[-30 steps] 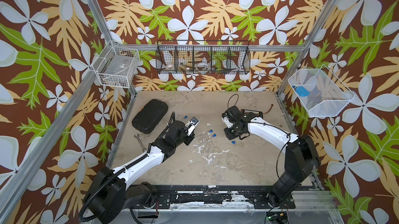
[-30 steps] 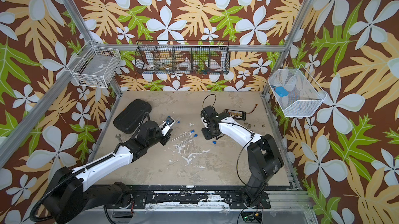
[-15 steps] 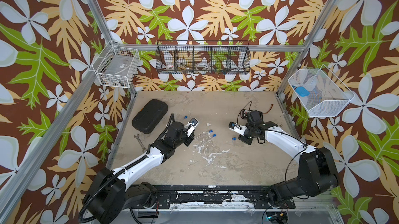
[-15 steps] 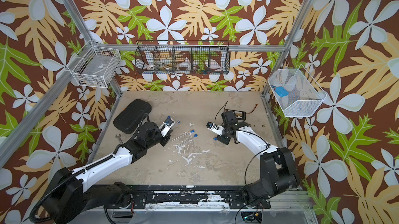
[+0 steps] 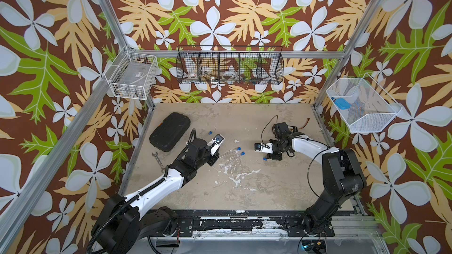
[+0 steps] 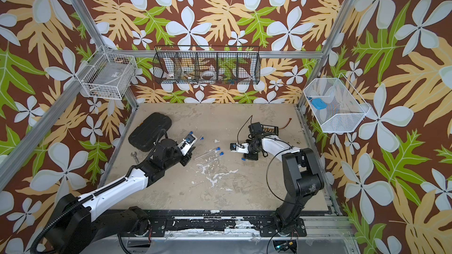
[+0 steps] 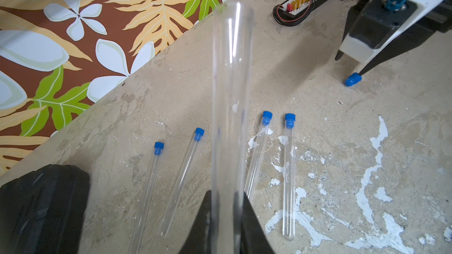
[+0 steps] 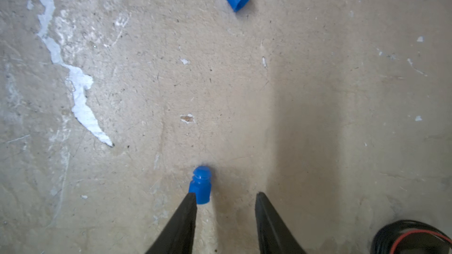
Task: Insert stoppers into test tubes
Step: Pick up the stopper from the center of the board.
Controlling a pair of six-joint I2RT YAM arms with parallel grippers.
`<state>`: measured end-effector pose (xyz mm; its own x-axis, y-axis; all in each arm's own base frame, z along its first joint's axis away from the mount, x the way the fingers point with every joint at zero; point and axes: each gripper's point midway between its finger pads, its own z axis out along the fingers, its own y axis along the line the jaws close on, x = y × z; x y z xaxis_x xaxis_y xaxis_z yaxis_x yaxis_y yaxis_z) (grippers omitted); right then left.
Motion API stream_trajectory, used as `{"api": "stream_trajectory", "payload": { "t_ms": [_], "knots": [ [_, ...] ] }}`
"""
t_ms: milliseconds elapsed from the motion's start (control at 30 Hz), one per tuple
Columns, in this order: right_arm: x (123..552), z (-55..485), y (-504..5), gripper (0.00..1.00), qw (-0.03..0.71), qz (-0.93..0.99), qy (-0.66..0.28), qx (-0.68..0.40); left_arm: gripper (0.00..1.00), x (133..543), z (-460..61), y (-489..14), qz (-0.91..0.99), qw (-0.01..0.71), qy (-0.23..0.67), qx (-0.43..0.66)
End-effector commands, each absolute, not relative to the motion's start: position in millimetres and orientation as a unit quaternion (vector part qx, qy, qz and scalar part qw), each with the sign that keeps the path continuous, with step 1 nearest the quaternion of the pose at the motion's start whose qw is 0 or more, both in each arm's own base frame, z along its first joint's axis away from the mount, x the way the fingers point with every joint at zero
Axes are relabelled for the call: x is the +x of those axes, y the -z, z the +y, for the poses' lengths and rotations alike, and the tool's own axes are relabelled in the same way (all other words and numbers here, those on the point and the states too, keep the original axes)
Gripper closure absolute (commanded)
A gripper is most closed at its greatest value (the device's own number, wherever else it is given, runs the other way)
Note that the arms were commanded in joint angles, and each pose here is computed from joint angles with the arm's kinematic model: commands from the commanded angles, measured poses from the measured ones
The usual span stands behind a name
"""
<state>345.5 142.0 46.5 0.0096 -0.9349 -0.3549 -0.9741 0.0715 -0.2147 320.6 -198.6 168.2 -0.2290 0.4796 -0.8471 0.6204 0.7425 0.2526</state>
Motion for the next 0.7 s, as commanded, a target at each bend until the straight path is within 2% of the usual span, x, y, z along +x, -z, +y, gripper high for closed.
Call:
{"api": "stream_trajectory", "payload": {
  "t_ms": [0, 667],
  "knots": [
    [337, 144, -45, 0.57, 0.198, 0.701, -0.07, -0.682, 1.0, 324, -199, -175, 0.777, 0.522, 0.068, 0.346],
    [327, 151, -51, 0.58, 0.191, 0.773, -0.121, -0.592, 1.0, 326, -202, -170, 0.778, 0.516, 0.074, 0.35]
  ]
}}
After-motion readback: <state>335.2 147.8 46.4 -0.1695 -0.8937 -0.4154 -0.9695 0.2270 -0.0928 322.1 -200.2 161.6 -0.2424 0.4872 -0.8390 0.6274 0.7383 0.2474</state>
